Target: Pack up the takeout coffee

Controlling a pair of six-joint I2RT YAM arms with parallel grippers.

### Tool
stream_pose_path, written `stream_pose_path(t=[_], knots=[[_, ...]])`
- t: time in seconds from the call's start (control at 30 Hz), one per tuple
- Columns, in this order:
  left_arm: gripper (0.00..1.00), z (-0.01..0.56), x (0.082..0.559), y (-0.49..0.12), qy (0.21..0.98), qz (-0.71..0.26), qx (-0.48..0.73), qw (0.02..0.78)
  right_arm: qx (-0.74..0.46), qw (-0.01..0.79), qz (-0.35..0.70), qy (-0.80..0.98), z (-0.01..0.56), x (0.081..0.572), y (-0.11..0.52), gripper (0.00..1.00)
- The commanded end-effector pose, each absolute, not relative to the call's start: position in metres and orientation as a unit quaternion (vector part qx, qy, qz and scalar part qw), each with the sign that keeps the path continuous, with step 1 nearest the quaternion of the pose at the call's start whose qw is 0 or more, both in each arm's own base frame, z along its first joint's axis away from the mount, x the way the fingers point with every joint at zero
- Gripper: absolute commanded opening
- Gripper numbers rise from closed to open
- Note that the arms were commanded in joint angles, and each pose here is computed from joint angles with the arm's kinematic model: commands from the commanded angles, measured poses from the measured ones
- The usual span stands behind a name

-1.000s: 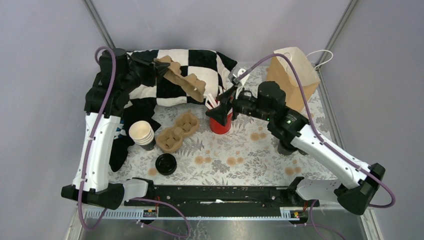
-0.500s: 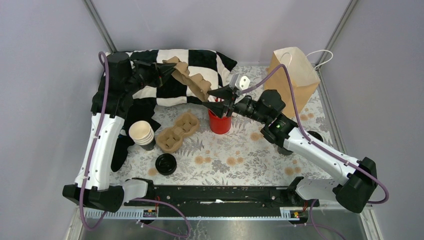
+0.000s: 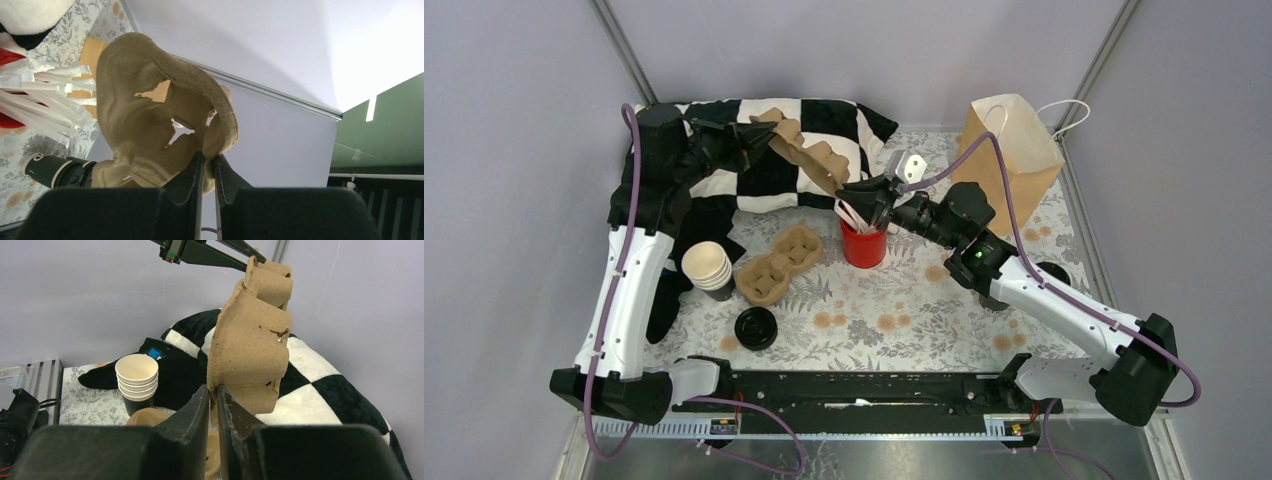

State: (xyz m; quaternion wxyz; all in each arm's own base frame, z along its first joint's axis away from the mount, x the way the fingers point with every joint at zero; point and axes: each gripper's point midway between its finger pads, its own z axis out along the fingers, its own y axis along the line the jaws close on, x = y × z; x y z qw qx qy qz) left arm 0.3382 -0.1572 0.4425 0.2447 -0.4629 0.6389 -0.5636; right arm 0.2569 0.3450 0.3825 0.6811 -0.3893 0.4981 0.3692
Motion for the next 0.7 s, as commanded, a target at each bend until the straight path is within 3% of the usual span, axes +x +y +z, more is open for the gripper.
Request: stream_pose_path(t=[0.0, 0.1, 0.17, 0.3, 0.37, 0.43, 0.67], knots=[[0.0, 0.467, 0.327, -0.164, 0.62, -0.606, -0.439, 0.234, -0.363, 0.712, 0.369, 0.474, 0.415, 0.26, 0.343, 0.14], [0.0, 0.467, 0.329, -0.165, 0.622, -0.609, -0.431, 0.237, -0.321, 0.712, 0.369, 0.504, 0.42, 0.271, 0.336, 0.0], [0.02, 0.467, 0.331, -0.165, 0.629, -0.608, -0.416, 0.251, -0.284, 0.709, 0.358, 0.537, 0.429, 0.28, 0.327, 0.0], [0.57, 0.471, 0.334, -0.161, 0.655, -0.584, -0.34, 0.338, -0.175, 0.733, 0.267, 0.601, 0.455, 0.297, 0.267, 0.0], [0.8, 0.472, 0.337, -0.159, 0.678, -0.554, -0.298, 0.38, -0.094, 0.744, 0.194, 0.632, 0.468, 0.304, 0.219, 0.0], [0.94, 0.469, 0.34, -0.166, 0.703, -0.53, -0.247, 0.405, -0.066, 0.745, 0.122, 0.652, 0.479, 0.301, 0.182, 0.0], [0.98, 0.449, 0.329, -0.27, 0.756, -0.493, -0.1, 0.419, 0.015, 0.758, -0.027, 0.652, 0.535, 0.26, 0.072, 0.0]])
